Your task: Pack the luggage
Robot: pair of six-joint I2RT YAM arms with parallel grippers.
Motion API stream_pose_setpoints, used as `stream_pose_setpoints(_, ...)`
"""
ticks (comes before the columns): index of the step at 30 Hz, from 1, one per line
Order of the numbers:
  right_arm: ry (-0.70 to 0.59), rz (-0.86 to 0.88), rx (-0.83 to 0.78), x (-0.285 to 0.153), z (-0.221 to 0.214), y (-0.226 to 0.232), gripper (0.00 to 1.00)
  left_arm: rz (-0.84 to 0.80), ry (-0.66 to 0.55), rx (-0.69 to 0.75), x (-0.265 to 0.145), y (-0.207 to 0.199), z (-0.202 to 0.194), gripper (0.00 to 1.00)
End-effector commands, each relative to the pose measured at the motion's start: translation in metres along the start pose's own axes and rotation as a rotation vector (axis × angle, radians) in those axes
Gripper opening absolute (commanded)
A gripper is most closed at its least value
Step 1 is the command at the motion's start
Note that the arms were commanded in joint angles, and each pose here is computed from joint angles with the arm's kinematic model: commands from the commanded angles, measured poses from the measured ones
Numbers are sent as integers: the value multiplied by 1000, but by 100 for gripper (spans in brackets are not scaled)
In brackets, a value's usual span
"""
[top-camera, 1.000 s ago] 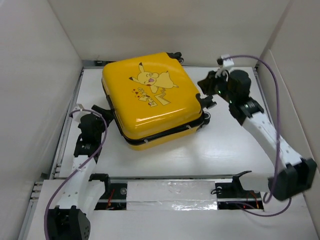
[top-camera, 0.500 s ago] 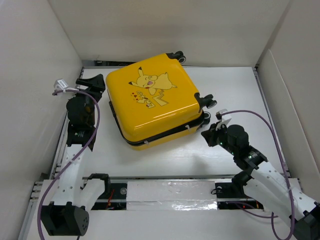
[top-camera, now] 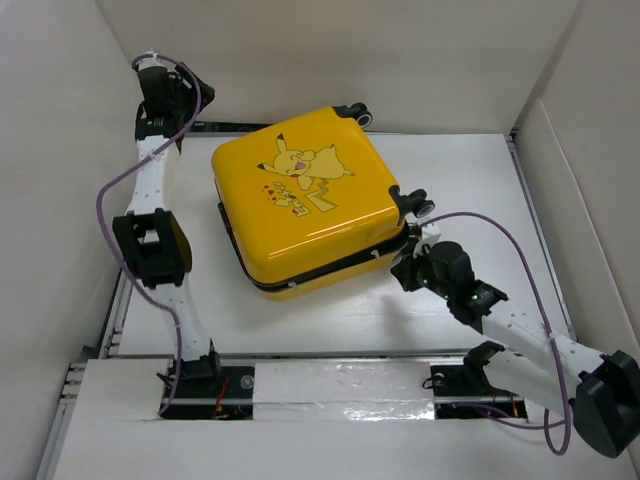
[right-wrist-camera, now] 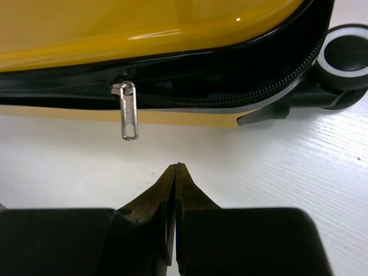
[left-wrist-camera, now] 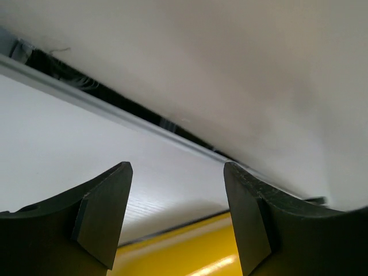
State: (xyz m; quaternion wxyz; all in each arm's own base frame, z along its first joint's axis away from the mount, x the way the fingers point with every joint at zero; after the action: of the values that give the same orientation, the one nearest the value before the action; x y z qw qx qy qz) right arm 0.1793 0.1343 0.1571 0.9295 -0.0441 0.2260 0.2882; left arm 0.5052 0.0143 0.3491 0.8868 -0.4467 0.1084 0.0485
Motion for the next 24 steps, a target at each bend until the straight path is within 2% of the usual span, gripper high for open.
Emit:
stream_pose_setpoints(1,-78,-19,2,12,19,0,6,61,238,78,23,37,-12,62)
stream_pose_setpoints(2,-79,-47,6,14,19,-2,6,79,305,74,43,57,-28,62)
stream_pose_setpoints(8,-79,-72,31,33,20,-10,7,-3,397,63,85,93,-60,64)
stream_pose_setpoints(10,-94,-71,31,37,25,-13,7,-50,405,49,95,89,-59,65)
stream_pose_setpoints(11,-92,-80,32,39,26,-16,7,-52,439,27,104,103,-65,65)
stream_pose_setpoints(13,-119,-88,32,41,34,-18,7,-122,446,2,112,95,-63,66)
stream_pose_setpoints(17,-142,-123,30,45,44,-27,7,-250,558,-46,122,102,-90,68)
stream_pose_setpoints(20,-143,-147,23,48,53,-34,8,-347,657,-23,122,102,-117,66)
stream_pose_setpoints(21,-147,-146,12,50,56,-35,8,-342,696,-36,120,110,-131,66)
stream_pose_setpoints(24,-163,-162,0,59,73,-43,8,-407,686,-28,108,105,-132,64)
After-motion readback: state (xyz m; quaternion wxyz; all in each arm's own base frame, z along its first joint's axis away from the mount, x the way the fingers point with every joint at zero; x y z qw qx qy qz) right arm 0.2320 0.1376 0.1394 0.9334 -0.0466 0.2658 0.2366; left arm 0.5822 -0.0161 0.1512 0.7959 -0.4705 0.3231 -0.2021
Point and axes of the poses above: each gripper's point midway between its finger pads, its own x axis out along the fingers, its own y axis along the line the jaws close on, z = x × y, the point moved 9 cm from there along -x, back along the fingers, and after that the axes turned 15 degrees about -x, right-handed, at the moved point
